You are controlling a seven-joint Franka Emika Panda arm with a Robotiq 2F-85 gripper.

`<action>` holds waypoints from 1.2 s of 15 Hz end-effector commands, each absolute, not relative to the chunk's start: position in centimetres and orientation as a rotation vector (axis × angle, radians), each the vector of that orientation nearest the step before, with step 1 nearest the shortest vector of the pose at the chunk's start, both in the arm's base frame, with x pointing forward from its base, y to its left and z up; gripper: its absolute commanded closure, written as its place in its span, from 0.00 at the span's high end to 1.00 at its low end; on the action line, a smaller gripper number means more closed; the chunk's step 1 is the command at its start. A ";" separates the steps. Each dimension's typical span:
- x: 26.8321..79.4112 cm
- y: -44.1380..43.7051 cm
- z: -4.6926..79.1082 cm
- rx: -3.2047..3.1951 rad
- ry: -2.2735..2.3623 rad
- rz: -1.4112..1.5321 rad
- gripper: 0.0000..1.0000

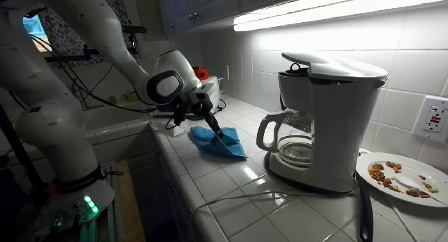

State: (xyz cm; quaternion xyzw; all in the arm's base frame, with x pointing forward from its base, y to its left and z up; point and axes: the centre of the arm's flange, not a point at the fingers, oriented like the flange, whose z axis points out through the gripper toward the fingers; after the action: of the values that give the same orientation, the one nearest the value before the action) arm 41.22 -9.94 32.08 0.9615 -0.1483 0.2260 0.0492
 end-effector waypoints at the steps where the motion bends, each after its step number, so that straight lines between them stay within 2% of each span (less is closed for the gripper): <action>1: 39.5 -9.2 35.6 2.944 -0.437 0.725 0.05; 11: 39.1 -5.2 35.3 3.111 -0.072 0.709 0.04; 18: 36.7 -5.2 36.7 3.224 0.134 0.452 0.05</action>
State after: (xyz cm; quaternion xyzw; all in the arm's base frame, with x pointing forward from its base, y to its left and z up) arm 40.34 -4.87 35.16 0.9869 0.0206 0.1570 -0.0321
